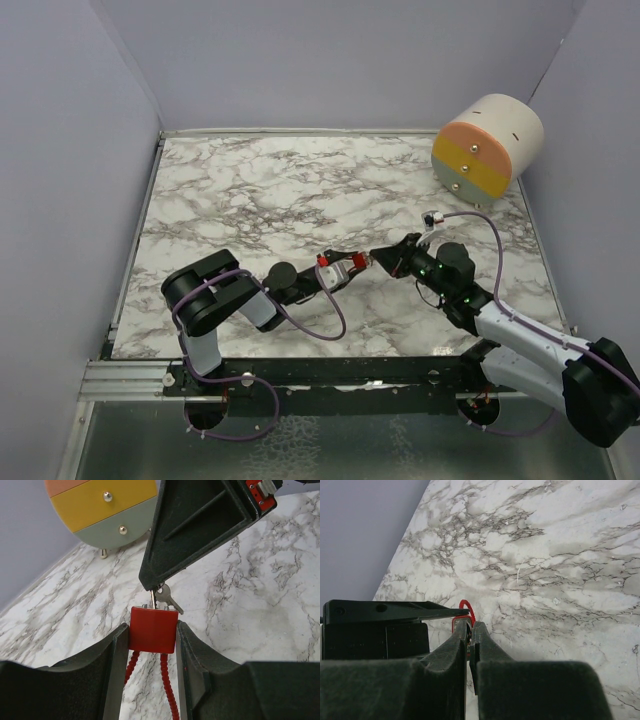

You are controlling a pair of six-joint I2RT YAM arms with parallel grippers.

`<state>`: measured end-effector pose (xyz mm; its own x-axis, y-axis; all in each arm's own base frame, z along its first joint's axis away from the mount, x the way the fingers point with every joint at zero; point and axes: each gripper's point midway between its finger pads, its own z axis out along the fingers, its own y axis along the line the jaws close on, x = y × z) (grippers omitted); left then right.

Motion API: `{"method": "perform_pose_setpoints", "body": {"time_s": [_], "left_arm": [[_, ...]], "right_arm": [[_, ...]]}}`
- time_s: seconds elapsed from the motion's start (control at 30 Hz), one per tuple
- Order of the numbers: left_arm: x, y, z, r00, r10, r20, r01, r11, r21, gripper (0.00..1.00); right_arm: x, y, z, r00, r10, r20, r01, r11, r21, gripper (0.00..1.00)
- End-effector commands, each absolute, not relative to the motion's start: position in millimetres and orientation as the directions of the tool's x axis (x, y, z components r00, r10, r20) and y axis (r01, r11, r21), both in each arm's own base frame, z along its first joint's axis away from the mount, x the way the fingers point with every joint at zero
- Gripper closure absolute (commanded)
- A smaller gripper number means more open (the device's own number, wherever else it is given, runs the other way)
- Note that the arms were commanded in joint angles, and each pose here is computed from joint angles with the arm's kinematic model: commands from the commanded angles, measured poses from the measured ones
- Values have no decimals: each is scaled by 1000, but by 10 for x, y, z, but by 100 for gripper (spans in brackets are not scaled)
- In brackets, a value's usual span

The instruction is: Unlock with the key

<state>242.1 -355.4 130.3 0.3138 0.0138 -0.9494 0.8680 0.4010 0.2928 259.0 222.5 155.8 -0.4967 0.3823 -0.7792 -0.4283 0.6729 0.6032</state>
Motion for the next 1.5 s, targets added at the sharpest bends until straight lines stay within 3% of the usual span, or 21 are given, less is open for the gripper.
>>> {"method": "perform_pose_setpoints", "body": {"time_s": [0.0,1.47], "left_arm": [[2419,-3553,1974,482,-158,-862,801,477,361,100],[2650,-3504,2148,480,-126,-868,691,664,285,100]], "right_arm": [[2590,2264,1600,-488,396,-778,-441,657,612,99],[2668,2221,1503,-481,362,-799,-374,739,560,99]]}}
